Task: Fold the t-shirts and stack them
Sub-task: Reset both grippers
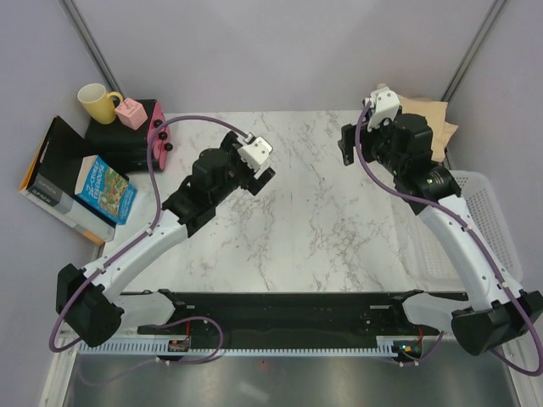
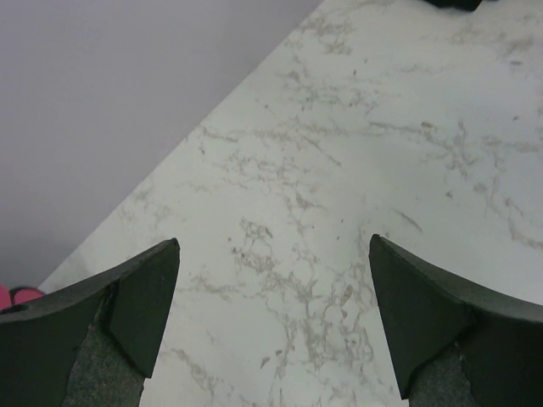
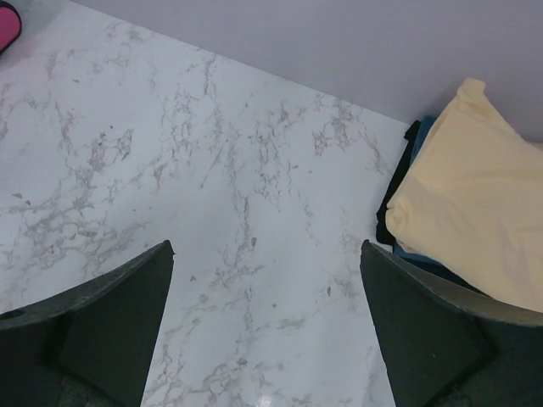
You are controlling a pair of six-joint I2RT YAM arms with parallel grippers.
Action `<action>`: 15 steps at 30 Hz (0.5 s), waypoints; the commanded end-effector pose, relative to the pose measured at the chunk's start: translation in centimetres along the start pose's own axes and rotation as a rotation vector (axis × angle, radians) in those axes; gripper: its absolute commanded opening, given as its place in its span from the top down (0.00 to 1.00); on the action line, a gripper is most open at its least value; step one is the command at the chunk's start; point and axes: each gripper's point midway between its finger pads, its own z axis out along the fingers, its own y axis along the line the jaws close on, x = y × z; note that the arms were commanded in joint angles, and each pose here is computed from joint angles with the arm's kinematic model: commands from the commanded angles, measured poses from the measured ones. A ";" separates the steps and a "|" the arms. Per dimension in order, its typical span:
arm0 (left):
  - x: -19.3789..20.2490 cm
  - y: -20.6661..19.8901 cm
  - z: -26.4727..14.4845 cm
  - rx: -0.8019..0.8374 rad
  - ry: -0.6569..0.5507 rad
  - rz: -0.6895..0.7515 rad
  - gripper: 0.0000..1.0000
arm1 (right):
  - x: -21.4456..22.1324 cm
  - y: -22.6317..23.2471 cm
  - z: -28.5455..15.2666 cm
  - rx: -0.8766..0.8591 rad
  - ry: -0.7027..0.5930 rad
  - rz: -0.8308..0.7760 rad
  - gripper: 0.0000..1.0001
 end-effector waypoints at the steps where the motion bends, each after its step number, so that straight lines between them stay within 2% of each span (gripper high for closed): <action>1: 1.9 4.3 -2.9 -0.245 0.065 -0.030 0.01 | 2.6 -2.1 -1.8 0.118 0.035 -0.048 0.02; 4: 2.8 5.5 -3.6 -0.319 0.112 -0.004 0.01 | 5.1 -2.3 -1.7 0.129 0.090 -0.078 0.02; 10: 4.0 4.4 -3.8 -0.274 0.140 -0.085 0.01 | 9.0 -1.7 -0.4 0.108 0.171 -0.084 0.02; 15: 6.6 3.9 -4.1 -0.279 0.197 -0.120 0.00 | 8.5 -2.7 0.0 0.182 0.121 -0.148 0.02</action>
